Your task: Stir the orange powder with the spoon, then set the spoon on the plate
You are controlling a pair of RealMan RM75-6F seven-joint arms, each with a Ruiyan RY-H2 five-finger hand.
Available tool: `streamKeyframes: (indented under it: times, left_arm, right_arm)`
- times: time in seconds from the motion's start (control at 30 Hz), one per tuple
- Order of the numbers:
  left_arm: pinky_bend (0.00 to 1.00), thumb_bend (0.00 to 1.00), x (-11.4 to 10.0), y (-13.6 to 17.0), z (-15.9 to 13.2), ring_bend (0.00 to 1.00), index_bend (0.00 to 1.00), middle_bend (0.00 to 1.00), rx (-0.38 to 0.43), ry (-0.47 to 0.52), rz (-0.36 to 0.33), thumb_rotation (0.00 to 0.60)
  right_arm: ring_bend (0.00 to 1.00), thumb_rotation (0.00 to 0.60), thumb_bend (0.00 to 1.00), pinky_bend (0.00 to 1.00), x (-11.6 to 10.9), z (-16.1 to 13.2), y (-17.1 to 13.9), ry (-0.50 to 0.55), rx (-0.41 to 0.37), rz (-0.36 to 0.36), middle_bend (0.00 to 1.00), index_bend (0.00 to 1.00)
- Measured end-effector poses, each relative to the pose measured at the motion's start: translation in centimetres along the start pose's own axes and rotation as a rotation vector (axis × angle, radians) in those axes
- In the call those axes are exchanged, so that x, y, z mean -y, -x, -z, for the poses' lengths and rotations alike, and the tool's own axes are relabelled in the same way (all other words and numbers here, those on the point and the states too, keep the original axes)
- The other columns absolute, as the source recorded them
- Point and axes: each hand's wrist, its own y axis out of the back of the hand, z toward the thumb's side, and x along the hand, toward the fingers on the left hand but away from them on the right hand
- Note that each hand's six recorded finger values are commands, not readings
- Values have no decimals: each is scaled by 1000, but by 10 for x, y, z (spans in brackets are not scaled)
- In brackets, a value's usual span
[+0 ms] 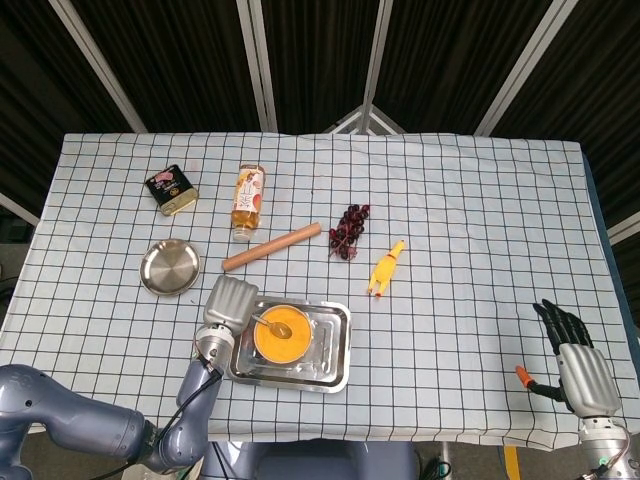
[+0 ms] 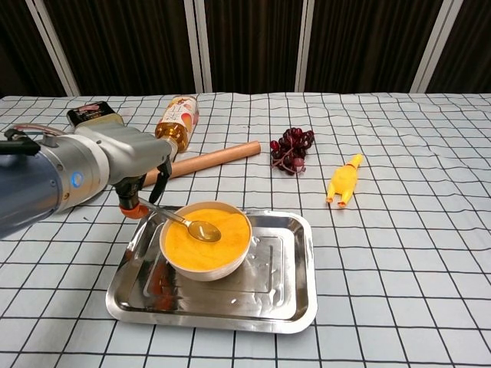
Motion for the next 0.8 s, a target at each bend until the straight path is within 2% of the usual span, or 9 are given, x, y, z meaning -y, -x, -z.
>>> streamKeyframes:
  times: [0.3,0.8]
  left_arm:
    - [1000,525,-1,0,-1,1000,565,1000,4,3,-8,600]
    - [1000,578,-11,4,0,1000,789,1000,28,-22,-88,600]
  right_arm:
    - [0,600,317,0,0,0,0,0,0,-2,0,0]
    - [0,600,317,0,0,0,0,1,2,-2,0,0]
